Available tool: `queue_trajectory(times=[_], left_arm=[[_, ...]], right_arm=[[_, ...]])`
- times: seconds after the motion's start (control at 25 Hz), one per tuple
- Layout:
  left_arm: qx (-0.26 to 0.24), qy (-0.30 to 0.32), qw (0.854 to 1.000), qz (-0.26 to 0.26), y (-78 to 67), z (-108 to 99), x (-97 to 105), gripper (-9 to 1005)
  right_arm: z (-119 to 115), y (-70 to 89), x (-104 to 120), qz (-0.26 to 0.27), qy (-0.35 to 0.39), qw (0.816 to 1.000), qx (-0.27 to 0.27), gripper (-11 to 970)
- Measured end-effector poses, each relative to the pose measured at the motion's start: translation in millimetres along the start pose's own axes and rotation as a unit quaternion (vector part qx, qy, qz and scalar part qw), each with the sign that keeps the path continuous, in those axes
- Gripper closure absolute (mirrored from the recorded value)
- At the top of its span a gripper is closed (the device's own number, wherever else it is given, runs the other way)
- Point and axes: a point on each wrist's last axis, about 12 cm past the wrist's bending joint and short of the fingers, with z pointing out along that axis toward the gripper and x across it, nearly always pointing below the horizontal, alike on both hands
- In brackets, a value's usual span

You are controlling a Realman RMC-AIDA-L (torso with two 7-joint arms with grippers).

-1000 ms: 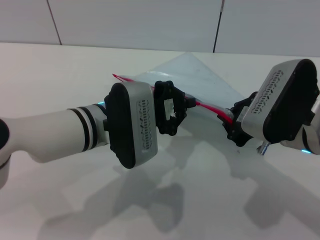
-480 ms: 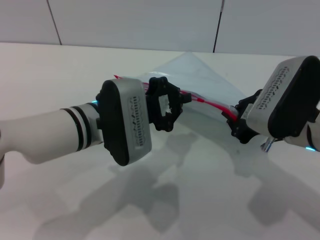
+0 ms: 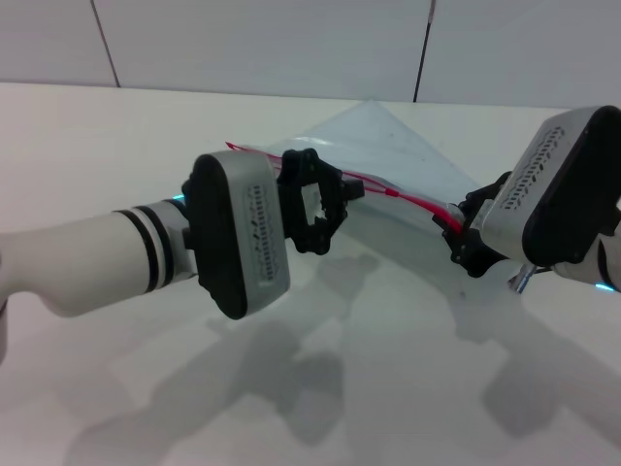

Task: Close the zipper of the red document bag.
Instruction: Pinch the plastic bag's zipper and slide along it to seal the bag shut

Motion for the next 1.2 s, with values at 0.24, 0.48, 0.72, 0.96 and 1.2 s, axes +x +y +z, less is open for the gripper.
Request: queue_trajectory(times=[0.24, 0.48, 0.72, 0.96, 1.2], left_arm=[[0.006, -0.004, 1.000, 0.002, -1.6, 3.8, -2.5, 918], [0.003, -0.008, 1.000, 0.004, 0.0, 3.7, -4.9, 809], [-0.002, -0.012, 1.000, 0.006, 2.2, 2.9, -8.1, 790], [0.005, -0.013, 1.000, 0.013, 1.4, 6.1, -8.9, 792], [0.011, -0.013, 1.000, 0.017, 0.7, 9.2, -8.6, 798]], right_arm=[[0.0, -0.4, -0.8, -0.001, -0.001, 1.000, 0.000, 909], [0.0, -0.8, -0.6, 0.000, -0.001, 1.000, 0.001, 909], [0.0, -0.9, -0.7, 0.000, -0.001, 1.000, 0.001, 910], [-1.4, 0.0, -5.4, -0.005, -0.008, 1.000, 0.001, 909], [-2.5, 1.5, -9.1, -0.009, -0.012, 1.000, 0.000, 910]])
